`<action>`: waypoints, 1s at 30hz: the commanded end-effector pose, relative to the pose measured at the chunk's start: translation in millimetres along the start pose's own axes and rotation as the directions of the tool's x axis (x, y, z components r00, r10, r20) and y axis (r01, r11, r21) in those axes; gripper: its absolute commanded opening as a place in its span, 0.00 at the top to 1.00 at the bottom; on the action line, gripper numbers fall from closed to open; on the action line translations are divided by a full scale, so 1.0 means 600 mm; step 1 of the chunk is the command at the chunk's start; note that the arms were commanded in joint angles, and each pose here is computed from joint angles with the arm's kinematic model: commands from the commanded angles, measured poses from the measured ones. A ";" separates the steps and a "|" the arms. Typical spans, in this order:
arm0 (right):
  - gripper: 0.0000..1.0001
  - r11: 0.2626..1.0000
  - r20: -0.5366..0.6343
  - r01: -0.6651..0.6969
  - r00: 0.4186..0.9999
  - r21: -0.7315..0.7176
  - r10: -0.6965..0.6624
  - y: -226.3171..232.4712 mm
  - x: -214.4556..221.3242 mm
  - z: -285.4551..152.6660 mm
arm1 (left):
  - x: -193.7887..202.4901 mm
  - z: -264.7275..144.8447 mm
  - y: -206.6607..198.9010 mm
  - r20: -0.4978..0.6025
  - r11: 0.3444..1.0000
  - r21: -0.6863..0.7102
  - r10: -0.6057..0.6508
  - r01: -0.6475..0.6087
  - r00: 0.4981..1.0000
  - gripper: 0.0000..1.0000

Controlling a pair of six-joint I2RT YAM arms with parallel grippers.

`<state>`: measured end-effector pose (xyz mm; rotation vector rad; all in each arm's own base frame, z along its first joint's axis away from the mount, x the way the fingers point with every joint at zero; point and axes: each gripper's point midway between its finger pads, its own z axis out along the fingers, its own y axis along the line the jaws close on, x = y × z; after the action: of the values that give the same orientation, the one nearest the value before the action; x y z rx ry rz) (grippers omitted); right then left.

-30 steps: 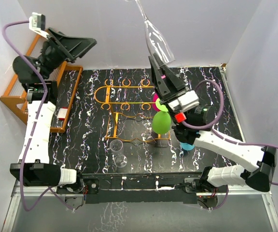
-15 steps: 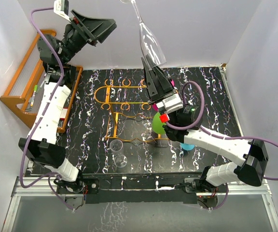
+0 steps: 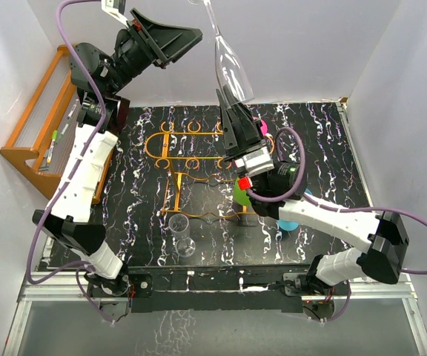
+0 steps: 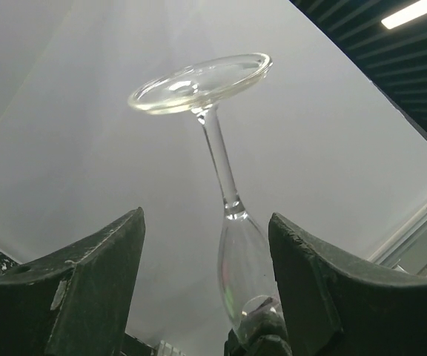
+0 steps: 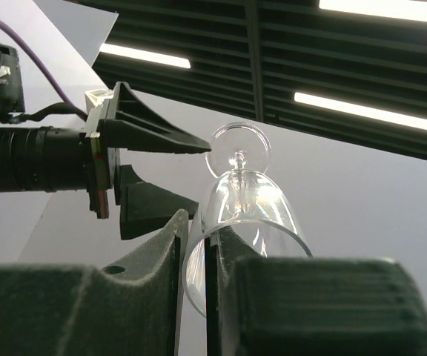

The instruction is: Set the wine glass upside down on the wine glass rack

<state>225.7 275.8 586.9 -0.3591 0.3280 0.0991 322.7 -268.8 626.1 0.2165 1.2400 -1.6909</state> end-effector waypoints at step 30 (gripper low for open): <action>0.92 0.997 -0.034 0.052 0.998 -0.048 -0.054 0.043 0.038 -0.017 | 0.013 0.038 -0.060 -0.009 0.987 0.138 0.085 -0.083 0.996 0.93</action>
<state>241.8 299.8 561.0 -0.4240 0.3618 0.0634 327.7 -301.4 626.3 0.2767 1.2243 -1.7330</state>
